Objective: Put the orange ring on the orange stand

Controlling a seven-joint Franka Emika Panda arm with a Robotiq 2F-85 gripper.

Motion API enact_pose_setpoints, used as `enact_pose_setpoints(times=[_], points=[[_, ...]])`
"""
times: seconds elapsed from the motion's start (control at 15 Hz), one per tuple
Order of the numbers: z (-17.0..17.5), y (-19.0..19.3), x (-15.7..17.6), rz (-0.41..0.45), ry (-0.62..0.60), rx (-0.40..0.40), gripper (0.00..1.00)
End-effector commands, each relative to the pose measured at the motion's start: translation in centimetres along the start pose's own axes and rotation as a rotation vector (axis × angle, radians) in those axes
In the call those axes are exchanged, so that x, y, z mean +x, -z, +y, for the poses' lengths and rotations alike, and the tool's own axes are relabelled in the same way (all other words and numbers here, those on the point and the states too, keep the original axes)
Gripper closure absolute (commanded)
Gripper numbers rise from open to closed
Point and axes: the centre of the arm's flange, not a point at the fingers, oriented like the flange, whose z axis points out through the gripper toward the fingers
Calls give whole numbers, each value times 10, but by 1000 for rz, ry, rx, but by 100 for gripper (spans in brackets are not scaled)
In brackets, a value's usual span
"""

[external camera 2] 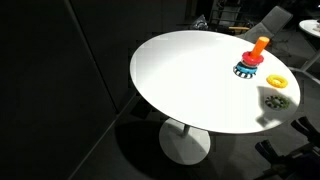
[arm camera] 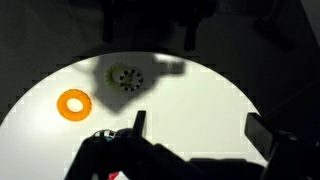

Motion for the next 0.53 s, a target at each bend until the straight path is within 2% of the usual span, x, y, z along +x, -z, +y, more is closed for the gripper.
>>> enact_pose_setpoints(times=[0.0, 0.47], points=[[4, -2, 32, 2, -62, -68, 0], [25, -31, 54, 118, -101, -150, 0]])
